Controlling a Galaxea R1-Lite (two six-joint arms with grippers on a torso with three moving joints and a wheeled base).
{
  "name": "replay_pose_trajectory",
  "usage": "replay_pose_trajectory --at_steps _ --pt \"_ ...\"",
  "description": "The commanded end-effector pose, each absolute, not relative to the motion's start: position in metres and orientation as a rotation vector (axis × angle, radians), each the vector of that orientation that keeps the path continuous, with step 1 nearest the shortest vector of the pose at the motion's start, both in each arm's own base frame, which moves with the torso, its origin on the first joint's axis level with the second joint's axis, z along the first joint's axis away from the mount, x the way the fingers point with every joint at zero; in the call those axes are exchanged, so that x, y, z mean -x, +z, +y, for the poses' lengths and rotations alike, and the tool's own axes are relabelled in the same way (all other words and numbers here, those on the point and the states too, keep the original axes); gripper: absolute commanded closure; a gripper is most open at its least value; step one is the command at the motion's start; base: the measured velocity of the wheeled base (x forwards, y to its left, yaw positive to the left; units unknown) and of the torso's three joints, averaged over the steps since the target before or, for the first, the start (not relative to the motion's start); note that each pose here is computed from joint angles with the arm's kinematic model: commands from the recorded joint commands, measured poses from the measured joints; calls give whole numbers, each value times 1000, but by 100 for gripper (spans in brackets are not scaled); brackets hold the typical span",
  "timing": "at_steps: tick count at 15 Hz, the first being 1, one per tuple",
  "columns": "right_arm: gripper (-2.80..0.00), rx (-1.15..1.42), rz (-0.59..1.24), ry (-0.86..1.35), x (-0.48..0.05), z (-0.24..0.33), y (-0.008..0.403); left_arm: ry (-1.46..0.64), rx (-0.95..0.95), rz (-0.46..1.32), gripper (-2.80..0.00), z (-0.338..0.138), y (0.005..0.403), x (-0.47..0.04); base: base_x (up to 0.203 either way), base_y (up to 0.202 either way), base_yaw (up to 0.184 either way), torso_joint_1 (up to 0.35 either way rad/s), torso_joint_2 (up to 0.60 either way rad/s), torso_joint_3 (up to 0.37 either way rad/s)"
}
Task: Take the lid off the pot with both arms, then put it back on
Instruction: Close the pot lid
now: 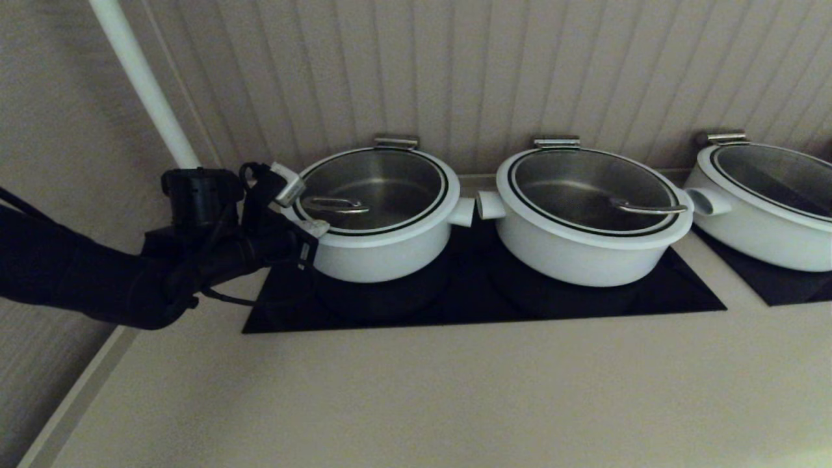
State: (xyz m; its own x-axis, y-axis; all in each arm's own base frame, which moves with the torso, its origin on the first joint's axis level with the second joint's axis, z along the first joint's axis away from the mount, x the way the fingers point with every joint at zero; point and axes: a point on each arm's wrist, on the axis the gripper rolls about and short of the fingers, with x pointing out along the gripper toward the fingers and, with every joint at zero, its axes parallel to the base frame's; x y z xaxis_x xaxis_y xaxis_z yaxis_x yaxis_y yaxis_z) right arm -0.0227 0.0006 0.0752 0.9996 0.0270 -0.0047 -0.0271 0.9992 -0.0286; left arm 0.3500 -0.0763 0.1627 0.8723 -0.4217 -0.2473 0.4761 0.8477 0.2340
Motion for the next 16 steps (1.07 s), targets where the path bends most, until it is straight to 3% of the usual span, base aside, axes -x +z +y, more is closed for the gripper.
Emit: replay_pose_trajectory --at_steps 1,16 --pt "0 29 4 28 23 1 75 -474 -296 191 0 -76 162 -350 0 0 0 0 0 0" --pt "0 31 4 28 23 1 75 -458 -310 133 0 -69 188 -313 0 0 0 0 0 0"
